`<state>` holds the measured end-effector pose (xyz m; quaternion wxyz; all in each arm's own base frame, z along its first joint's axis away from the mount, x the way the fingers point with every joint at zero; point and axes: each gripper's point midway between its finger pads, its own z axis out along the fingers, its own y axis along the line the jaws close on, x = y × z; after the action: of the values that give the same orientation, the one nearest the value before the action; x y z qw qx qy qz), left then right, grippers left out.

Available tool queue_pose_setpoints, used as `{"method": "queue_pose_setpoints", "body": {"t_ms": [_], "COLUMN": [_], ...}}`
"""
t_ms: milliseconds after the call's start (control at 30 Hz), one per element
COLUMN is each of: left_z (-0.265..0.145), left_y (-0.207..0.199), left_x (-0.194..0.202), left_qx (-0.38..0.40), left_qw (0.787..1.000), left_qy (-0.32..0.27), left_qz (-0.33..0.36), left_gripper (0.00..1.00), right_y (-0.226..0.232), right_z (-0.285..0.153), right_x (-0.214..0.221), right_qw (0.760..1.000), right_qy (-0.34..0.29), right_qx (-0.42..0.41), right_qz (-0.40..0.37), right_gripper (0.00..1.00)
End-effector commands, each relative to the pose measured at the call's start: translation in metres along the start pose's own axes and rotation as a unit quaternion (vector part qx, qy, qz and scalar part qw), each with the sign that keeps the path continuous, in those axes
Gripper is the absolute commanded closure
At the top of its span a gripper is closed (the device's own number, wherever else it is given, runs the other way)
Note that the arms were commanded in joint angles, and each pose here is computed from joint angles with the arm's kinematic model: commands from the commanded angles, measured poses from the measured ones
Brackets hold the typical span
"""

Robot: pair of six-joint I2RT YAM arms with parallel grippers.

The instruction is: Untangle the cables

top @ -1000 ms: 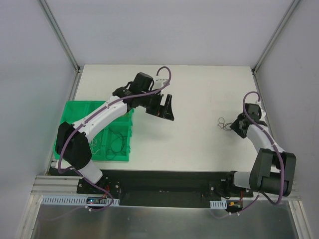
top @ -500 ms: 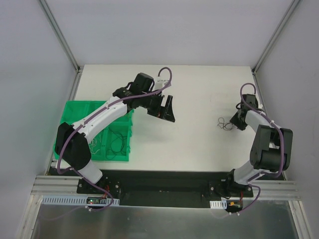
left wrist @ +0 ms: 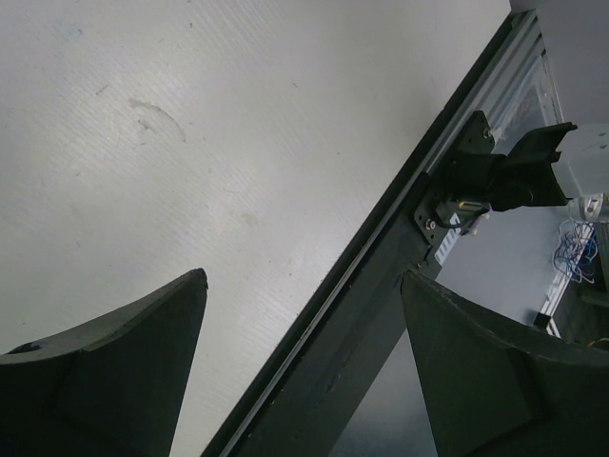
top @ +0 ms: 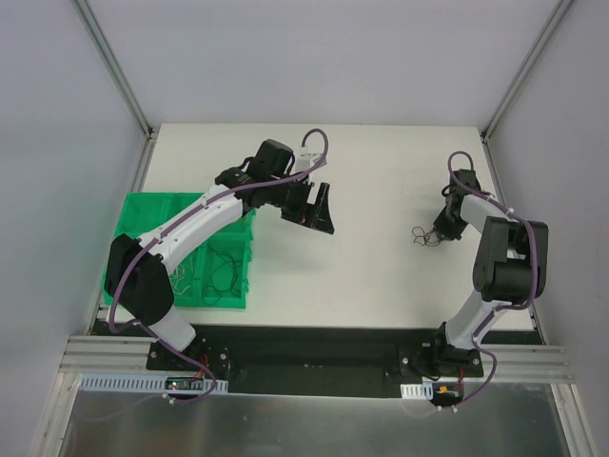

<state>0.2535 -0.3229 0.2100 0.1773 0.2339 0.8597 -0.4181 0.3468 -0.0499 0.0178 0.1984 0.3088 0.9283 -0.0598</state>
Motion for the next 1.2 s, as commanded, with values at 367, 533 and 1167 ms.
{"method": "queue_pose_setpoints", "body": {"t_ms": [367,533,1167], "left_z": [-0.017,-0.017,-0.002], "left_y": [-0.026,-0.023,-0.053], "left_x": [-0.005,-0.006,0.007], "left_qx": [0.038,0.034,0.151], "left_qw": [0.999,0.999,0.986], "left_qy": [-0.02,-0.021,-0.007], "left_qz": [0.017,0.024,0.067], "left_gripper": [0.18,0.18,0.28], "right_y": [0.054,0.088,0.152], "right_z": [-0.05,-0.096,-0.241], "right_x": [0.065,0.093,0.127], "right_qw": [0.982,0.953,0.806], "right_qy": [0.011,-0.004,-0.061], "right_qx": [-0.185,-0.288,-0.571], "right_qz": [-0.047,-0.095,-0.147], "right_gripper": [0.99,1.0,0.99]}}
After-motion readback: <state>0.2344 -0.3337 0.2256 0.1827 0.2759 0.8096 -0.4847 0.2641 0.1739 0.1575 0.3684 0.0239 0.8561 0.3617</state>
